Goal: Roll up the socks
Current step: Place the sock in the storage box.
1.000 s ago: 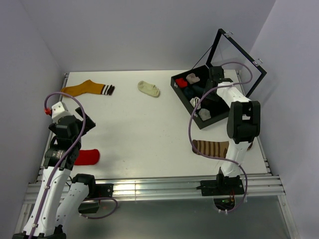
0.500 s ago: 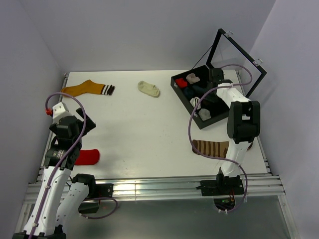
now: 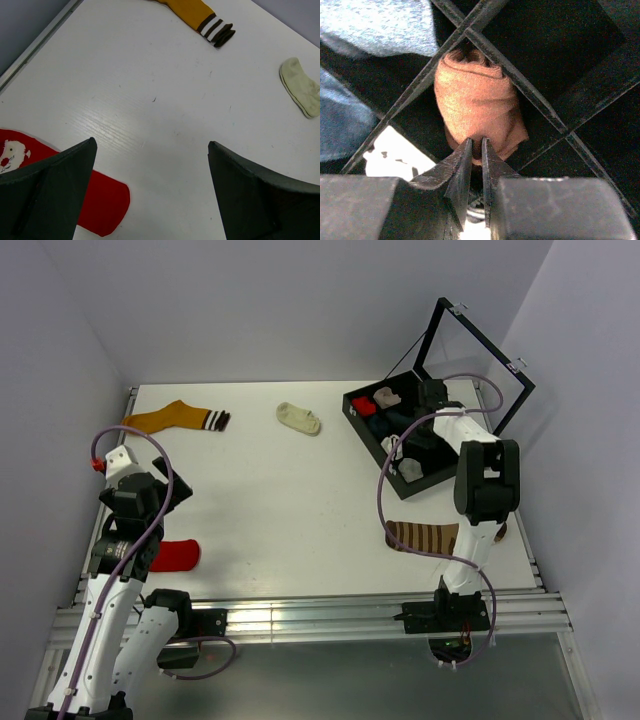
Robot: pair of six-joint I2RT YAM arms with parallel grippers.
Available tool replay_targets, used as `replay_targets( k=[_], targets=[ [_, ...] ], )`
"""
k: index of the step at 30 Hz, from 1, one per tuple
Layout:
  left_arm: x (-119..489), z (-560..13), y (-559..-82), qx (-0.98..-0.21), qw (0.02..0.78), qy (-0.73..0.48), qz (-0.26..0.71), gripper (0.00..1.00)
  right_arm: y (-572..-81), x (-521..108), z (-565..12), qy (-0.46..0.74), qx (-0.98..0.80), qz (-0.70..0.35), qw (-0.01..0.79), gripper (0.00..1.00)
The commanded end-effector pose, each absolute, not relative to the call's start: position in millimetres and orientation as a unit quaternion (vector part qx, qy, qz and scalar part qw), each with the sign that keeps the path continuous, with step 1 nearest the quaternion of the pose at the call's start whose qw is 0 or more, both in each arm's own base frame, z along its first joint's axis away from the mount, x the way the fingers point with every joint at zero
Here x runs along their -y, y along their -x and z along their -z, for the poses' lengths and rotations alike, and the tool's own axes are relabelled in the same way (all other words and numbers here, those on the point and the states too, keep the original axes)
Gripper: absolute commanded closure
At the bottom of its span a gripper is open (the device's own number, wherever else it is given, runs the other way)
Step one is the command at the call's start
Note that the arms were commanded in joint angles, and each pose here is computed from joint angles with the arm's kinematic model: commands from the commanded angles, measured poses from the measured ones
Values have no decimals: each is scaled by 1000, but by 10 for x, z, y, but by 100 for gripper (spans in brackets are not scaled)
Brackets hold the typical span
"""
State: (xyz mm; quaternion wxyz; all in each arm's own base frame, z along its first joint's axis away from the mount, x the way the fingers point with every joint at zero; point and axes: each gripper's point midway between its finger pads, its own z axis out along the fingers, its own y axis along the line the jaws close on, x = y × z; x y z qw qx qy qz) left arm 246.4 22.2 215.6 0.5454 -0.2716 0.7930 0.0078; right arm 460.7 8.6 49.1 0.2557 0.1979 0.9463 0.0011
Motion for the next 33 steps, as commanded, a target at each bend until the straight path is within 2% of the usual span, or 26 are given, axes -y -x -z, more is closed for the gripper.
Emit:
replay_targets(
  k=[1, 6, 9, 15, 21, 29, 33],
  targets=[
    [-217, -2268, -2507, -777, 565, 279, 4, 1, -4613, -117, -782, -185, -942, -21, 279, 79],
    [-217, -2259, -2502, -777, 563, 280, 4, 1, -4901, -31, -1236, -196, -911, -15, 362, 77],
    [-214, -2271, -2503, -777, 565, 279, 5, 1, -5030, 29, -1312, -203, -904, -9, 376, 80],
    [-220, -2269, -2500, -776, 565, 280, 4, 1, -5206, 79, -1147, -209, -904, -1, 373, 83],
    [-211, -2270, -2506, -776, 566, 279, 6, 1, -5317, 288, -777, -216, -919, 6, 329, 84],
    [-213, -2294, -2492, -771, 573, 279, 9, 0, -5067, 236, -339, -239, -936, -5, 258, 87],
    [-213, -2291, -2494, -771, 573, 280, 10, 0, -5112, 211, -521, -225, -926, -18, 302, 87]
  ],
)
